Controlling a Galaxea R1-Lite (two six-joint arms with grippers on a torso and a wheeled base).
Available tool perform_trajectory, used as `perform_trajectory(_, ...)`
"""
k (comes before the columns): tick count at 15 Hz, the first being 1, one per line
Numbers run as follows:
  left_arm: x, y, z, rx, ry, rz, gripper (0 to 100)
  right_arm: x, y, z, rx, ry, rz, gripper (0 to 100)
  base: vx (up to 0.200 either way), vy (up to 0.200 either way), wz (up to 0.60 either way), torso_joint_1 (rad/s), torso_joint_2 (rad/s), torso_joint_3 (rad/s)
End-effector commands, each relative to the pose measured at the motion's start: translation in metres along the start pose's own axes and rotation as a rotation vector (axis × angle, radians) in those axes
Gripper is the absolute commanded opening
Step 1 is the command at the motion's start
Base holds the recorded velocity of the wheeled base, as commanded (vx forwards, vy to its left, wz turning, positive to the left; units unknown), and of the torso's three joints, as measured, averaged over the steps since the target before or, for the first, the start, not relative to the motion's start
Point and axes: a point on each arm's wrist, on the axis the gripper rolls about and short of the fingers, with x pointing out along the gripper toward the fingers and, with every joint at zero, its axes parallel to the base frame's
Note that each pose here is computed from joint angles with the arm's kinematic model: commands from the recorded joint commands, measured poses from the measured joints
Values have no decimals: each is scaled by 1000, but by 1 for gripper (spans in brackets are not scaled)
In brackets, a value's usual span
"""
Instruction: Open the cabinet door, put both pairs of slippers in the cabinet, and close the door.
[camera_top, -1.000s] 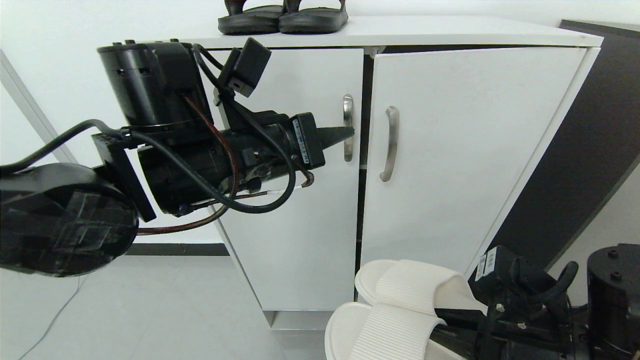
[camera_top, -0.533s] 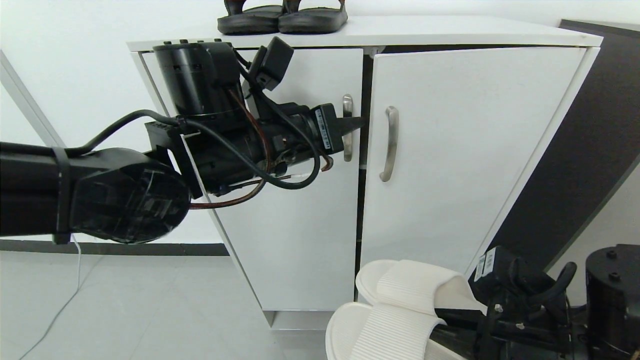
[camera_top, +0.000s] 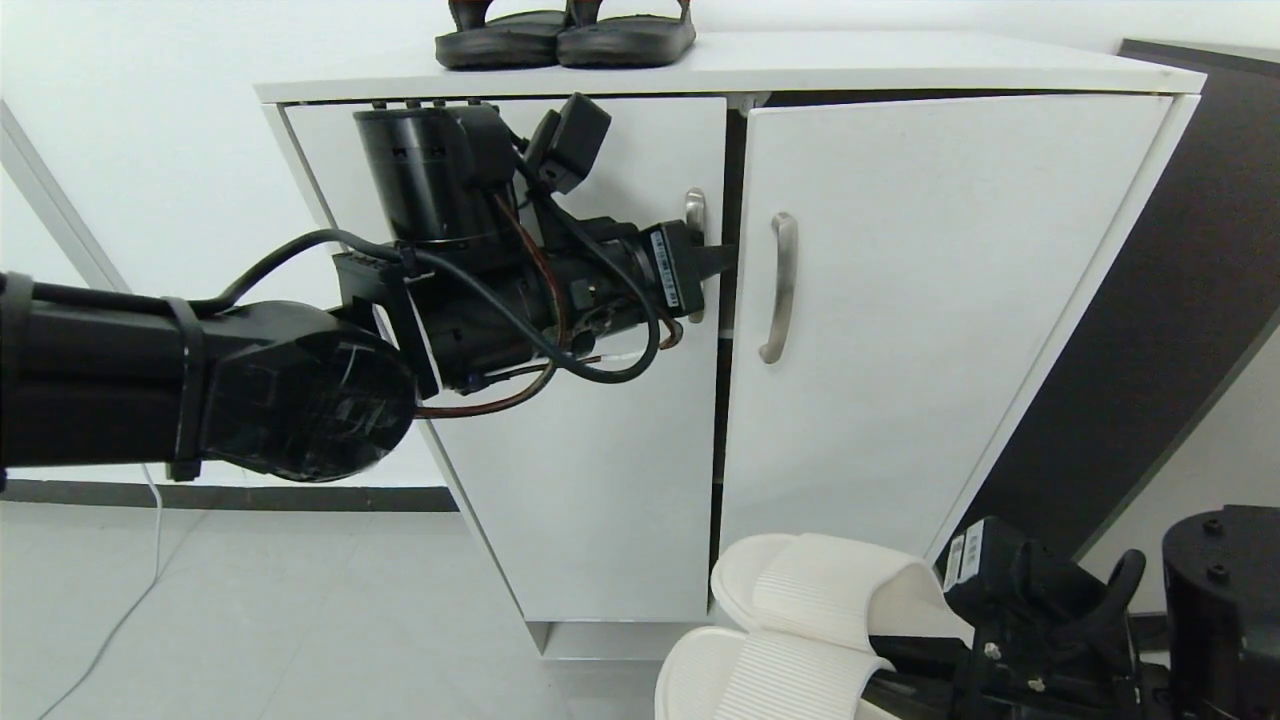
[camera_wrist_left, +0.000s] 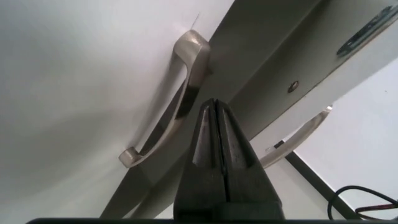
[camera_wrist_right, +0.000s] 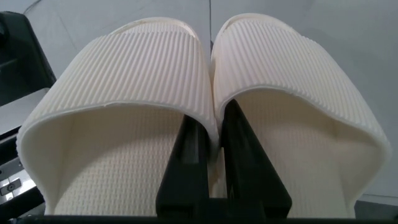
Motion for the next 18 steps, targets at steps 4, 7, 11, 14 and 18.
perform_trajectory(4,3,-13,-11,-3,30,-30,0,0,7,-7,-10,24,33,0,-200,0,0,2,0,2)
perform_trajectory(7,-1,-60,-27,3,40,-147,0,-3,13,-14,-51,35,92,0,-200,0,0,-1,1,1)
perform_trajectory(11,5,-62,-32,10,-4,-172,0,-7,14,-14,-73,25,106,0,-150,0,0,4,1,5)
perform_trajectory(14,0,-32,-30,12,-27,-93,0,-6,14,-15,-73,29,109,0,0,0,0,0,0,0)
perform_trajectory(18,-26,-6,-24,37,-120,37,0,1,3,-11,-38,36,54,0,0,0,0,0,0,0)
